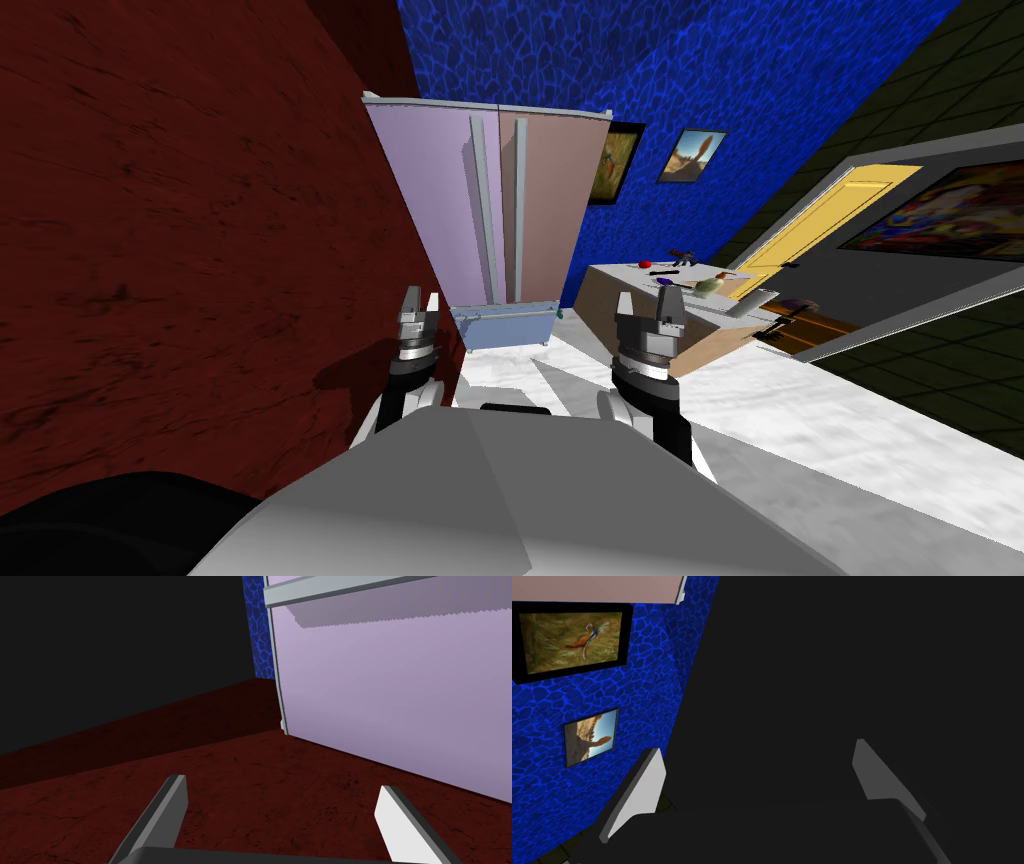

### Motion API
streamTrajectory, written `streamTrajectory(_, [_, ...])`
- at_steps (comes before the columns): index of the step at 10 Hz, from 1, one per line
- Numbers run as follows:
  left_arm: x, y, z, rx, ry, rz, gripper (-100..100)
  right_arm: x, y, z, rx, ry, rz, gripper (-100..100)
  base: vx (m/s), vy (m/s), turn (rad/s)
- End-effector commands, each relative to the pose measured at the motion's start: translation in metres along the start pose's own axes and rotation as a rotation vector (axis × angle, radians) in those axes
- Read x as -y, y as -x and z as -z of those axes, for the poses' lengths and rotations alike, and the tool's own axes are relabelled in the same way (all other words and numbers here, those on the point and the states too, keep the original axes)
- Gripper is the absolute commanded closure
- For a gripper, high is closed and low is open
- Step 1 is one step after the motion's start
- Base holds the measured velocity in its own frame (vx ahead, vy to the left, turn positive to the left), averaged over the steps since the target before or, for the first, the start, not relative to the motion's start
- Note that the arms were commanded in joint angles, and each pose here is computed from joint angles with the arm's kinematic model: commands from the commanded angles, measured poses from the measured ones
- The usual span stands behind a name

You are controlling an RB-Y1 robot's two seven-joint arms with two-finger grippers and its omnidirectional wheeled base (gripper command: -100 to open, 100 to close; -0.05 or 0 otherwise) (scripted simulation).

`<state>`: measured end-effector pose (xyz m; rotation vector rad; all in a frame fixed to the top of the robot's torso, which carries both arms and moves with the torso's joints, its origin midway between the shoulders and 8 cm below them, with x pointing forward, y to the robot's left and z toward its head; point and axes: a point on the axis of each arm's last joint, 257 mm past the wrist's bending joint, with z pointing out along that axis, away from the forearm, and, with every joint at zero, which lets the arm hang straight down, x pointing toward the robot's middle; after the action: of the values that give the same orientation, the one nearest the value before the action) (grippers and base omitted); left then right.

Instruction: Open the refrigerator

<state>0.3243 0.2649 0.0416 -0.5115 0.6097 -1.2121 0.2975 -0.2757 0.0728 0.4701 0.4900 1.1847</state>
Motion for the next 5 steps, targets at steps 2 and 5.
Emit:
streamTrajectory(2, [0.0, 0.0, 0.0, 0.0, 0.0, 0.0, 0, 0.0, 0.0, 0.0, 0.0, 0.0, 0.0, 0, 0.0, 0.0, 0.0])
streamTrajectory(5, [0.0001, 0.0, 0.0, 0.0, 0.0, 0.0, 0, -0.0001, 0.0, 0.0, 0.0, 0.0, 0.0, 0, 0.0, 0.0, 0.0])
